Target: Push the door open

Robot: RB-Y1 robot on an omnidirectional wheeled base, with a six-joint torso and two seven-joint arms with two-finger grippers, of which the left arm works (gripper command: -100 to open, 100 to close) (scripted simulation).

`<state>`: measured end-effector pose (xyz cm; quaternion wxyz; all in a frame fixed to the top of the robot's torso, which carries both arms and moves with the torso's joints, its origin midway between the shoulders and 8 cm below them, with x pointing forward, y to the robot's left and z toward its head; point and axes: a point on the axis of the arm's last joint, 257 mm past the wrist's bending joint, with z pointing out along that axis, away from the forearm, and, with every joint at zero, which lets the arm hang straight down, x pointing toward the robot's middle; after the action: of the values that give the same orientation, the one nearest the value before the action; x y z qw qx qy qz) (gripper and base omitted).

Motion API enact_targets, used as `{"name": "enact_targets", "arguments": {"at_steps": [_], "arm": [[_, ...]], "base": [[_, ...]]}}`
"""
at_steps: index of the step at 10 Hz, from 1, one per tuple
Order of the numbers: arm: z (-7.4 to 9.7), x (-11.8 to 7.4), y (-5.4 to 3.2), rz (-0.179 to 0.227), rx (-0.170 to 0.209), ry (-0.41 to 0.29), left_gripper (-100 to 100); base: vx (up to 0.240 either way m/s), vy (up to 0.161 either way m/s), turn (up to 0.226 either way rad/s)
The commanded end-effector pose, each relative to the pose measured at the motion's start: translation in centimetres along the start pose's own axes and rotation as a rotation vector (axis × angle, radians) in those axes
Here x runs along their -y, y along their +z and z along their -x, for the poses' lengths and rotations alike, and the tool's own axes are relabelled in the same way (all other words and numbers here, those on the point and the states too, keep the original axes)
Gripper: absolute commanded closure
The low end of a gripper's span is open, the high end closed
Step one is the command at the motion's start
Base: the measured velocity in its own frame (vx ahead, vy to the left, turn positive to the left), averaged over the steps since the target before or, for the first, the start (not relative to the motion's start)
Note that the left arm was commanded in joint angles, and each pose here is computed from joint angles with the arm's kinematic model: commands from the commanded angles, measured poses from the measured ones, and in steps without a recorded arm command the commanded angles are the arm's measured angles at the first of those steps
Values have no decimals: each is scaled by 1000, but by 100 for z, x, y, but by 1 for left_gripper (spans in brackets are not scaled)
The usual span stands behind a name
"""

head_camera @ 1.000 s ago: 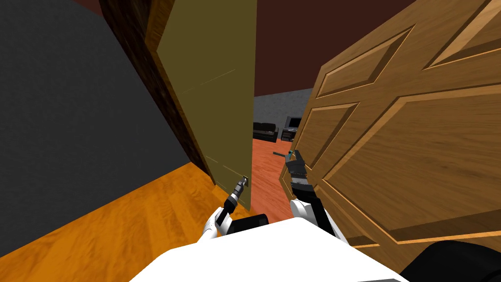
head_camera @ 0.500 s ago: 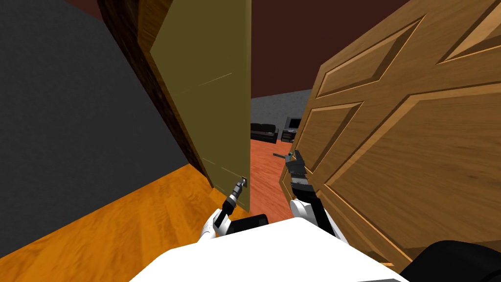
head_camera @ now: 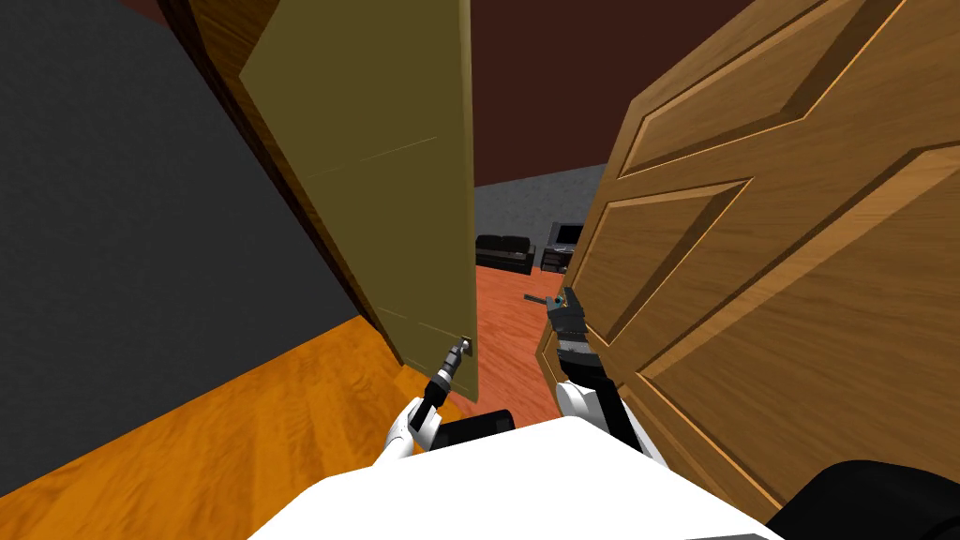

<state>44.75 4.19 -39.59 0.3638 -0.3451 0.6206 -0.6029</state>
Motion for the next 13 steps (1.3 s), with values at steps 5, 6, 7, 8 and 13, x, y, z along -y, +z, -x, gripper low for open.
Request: {"name": "enact_targets", "arguments": {"at_steps": [5, 6, 7, 8, 13], "arm": [[198, -9, -48, 7, 29, 8, -100], [193, -8, -49, 7, 28, 5, -100], [178, -3, -46, 5, 28, 0, -100], [152, 4, -38, 3, 27, -7, -100], [160, 17, -53, 0, 31, -10, -100]], "base": [[-48, 5, 30], [-186, 25, 37], [-207, 36, 37], [-197, 39, 35], [-57, -8, 3]]}}
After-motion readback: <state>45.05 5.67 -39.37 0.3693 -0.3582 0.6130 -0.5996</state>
